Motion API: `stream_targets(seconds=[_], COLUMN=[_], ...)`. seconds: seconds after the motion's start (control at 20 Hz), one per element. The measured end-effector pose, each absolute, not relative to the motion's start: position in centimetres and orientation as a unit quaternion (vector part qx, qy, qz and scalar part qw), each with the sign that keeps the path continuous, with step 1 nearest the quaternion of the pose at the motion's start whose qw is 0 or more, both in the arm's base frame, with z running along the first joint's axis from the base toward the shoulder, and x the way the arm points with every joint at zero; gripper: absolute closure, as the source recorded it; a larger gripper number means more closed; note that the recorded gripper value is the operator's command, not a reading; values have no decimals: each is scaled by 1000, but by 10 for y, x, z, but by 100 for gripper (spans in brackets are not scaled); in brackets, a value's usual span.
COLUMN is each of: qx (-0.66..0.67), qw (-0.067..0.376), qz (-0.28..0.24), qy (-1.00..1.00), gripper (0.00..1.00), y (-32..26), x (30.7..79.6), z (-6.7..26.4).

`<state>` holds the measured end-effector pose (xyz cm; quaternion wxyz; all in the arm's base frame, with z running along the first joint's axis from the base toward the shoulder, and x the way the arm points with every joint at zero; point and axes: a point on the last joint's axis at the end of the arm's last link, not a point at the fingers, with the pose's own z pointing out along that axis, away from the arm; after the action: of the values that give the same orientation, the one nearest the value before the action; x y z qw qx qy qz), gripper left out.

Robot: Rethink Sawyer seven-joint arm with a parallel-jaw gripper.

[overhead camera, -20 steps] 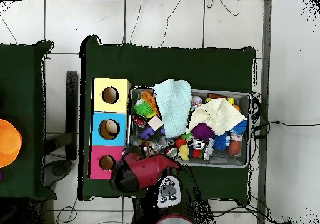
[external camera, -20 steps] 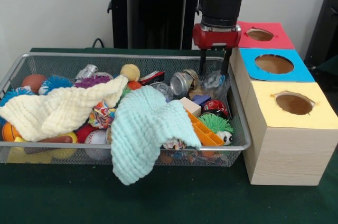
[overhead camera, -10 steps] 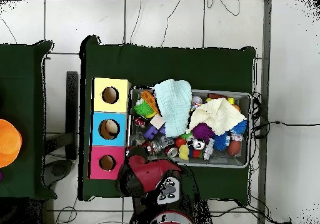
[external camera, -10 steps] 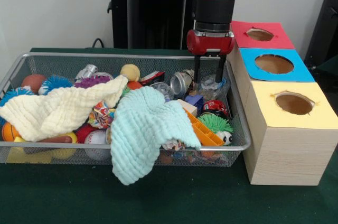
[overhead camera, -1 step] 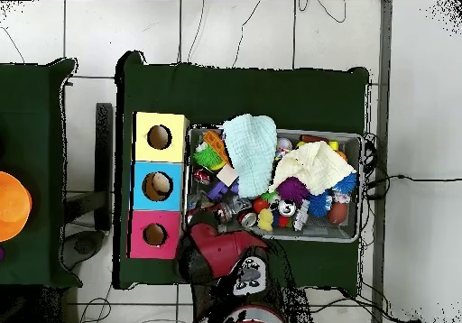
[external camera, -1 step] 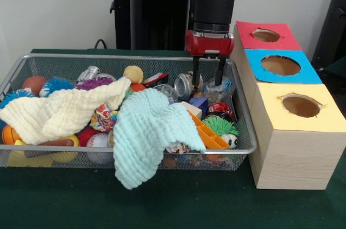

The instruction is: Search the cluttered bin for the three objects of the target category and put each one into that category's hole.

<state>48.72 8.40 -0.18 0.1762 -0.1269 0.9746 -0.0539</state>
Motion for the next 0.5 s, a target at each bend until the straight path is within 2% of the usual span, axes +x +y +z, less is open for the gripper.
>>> stream_targets(seconds=[0.5], qx=[-124], qw=[203], qz=[-49], qy=[970], gripper=[0], y=[88], x=[505], z=[16])
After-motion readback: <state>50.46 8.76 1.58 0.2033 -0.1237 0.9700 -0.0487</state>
